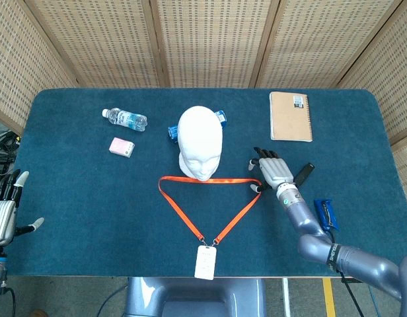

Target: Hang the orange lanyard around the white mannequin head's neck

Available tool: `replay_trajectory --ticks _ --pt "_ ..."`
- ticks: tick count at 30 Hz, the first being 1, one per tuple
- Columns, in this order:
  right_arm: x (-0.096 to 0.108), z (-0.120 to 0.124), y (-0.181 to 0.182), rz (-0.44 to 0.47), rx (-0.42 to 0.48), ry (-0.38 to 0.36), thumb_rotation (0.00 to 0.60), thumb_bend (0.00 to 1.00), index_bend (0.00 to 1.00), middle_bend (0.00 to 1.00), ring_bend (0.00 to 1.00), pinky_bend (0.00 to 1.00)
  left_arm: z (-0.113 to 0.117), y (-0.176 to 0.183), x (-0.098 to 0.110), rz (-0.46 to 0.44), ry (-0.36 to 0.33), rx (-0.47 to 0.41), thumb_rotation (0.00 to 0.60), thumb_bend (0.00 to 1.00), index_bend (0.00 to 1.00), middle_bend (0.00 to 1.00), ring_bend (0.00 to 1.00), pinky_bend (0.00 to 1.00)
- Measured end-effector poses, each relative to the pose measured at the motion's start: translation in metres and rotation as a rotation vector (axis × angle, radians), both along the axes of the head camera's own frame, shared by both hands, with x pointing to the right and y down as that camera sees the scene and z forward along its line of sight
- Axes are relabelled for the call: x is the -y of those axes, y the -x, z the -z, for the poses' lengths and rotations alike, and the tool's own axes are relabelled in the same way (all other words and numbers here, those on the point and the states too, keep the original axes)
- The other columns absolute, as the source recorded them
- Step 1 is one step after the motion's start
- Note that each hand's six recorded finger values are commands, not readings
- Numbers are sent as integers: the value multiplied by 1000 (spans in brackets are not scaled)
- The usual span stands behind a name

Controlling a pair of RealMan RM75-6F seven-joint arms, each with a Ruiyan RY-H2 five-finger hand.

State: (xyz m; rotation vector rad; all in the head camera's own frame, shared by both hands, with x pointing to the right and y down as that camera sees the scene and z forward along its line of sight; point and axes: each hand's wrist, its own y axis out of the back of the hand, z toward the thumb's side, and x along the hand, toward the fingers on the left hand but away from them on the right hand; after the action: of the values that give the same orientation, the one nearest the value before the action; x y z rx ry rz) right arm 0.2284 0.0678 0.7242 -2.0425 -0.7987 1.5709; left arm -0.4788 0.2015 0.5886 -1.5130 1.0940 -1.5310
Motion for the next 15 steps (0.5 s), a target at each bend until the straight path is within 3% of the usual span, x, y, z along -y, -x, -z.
replay_trajectory --ticks 6,15 --pt "-6 -22 9 -51 -42 28 600 473 405 0 0 0 -1 4 0 7 7 1 600 0 0 0 0 0" --pt "-7 -34 5 -43 -110 12 600 508 467 0 0 0 0 5 1 10 3 1 600 0 0 0 0 0"
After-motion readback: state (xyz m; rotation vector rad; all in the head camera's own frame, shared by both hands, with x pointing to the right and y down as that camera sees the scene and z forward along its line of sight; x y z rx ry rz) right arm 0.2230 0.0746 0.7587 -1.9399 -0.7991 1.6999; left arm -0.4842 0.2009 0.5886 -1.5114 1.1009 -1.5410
